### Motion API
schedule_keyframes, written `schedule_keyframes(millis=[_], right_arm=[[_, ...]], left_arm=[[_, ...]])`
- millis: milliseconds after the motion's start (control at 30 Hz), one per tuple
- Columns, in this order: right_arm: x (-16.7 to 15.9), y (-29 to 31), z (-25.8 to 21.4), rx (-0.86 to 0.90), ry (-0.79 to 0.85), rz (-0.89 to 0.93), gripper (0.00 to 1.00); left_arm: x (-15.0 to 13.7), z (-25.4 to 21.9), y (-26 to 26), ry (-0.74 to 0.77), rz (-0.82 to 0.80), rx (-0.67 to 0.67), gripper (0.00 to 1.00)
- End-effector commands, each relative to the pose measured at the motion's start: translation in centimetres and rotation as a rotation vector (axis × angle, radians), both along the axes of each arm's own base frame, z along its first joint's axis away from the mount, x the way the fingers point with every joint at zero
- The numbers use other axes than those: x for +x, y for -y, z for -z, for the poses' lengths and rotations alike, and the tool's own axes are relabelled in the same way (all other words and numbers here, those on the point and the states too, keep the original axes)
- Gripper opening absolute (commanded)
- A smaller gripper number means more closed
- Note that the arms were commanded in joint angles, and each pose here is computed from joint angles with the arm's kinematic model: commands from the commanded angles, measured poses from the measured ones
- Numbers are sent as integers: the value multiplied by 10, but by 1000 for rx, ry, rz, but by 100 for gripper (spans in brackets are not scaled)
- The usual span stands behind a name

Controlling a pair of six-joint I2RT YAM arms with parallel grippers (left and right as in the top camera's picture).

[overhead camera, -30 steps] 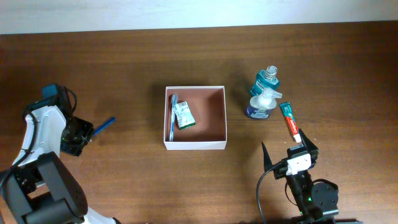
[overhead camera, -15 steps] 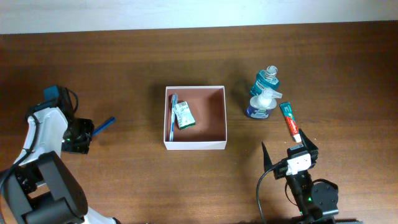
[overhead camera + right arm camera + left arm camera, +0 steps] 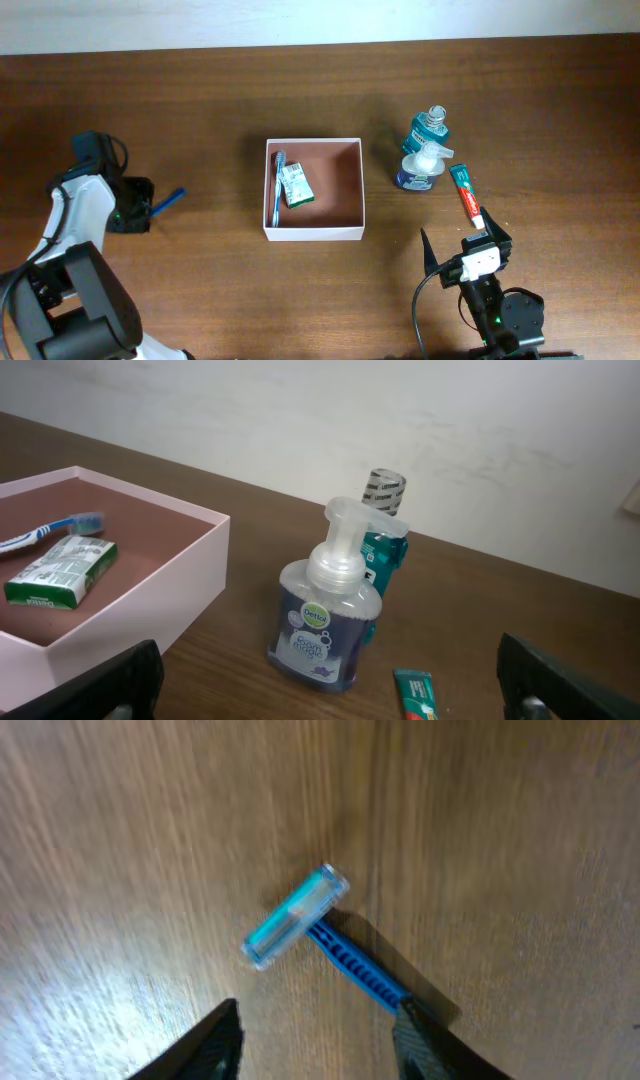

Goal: Pack container
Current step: 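Move left gripper left over the blue razor, then lower left gripper and align it with the razor handle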

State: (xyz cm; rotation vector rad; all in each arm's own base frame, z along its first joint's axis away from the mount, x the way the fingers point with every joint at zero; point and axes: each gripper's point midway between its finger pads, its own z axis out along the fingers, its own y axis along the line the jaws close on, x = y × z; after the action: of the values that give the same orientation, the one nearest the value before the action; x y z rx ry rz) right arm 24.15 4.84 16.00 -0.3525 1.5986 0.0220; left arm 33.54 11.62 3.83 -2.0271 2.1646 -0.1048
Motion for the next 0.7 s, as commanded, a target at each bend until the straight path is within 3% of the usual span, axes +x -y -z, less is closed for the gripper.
schedule_keyframes(millis=[0,667], right_arm=[[0,1,1,1,0,4,98],[0,1,1,0,0,4,98]], left_arm=[[6,-2,11,13,-8,16,53],[12,7,20,2,-107,66,54]])
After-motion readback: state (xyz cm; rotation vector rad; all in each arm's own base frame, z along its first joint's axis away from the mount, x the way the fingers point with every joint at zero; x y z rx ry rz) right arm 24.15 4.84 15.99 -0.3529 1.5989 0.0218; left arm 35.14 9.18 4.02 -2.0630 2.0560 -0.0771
